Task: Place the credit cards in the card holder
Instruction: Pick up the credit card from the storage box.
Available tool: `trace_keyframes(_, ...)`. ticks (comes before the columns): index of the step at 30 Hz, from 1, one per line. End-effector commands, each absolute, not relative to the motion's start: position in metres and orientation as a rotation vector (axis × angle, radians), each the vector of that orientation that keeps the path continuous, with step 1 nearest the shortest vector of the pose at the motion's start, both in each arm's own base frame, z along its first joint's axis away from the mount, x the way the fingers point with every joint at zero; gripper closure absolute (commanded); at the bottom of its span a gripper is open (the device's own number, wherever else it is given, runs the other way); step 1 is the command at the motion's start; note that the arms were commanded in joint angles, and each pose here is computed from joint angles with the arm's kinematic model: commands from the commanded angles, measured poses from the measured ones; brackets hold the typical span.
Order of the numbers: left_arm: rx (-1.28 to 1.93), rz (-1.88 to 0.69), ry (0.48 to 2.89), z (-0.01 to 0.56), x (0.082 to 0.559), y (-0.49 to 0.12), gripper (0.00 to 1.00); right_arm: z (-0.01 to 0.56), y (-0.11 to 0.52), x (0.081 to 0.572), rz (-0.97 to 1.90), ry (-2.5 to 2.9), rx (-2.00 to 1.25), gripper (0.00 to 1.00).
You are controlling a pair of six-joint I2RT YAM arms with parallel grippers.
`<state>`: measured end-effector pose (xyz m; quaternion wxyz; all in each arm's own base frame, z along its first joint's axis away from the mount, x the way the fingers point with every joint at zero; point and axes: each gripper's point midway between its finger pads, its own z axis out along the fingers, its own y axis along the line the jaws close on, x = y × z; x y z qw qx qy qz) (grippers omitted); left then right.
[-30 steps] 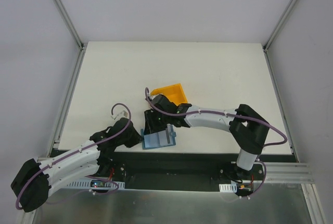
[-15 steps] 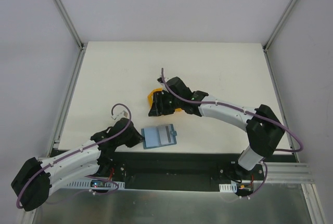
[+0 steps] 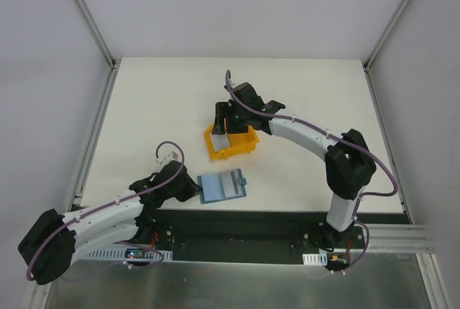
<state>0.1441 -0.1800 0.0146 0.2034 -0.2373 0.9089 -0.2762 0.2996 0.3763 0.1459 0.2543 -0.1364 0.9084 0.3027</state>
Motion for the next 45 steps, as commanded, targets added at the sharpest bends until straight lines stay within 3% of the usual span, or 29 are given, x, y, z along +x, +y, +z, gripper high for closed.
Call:
trace_keyframes(1, -0.683, -0.739, 2.552, 0.013, 0.146, -0.179, 1.00, 0.119, 0.361, 0.307, 0.720, 2.565, -0.393, 0.34)
trace_keyframes(17, -0.659, -0.729, 2.584, 0.008, 0.143, -0.181, 1.00, 0.080, 0.372, 0.322, 0.832, 2.649, -0.410, 0.29)
trace_keyframes(29, -0.650, -0.730, 2.589, 0.007, 0.143, -0.181, 1.00, 0.106, 0.374, 0.319, 0.901, 2.584, -0.434, 0.51)
trace_keyframes(45, -0.639, -0.740, 2.597, 0.007, 0.142, -0.183, 1.00, 0.119, 0.372, 0.319, 0.910, 2.560, -0.437, 0.73)
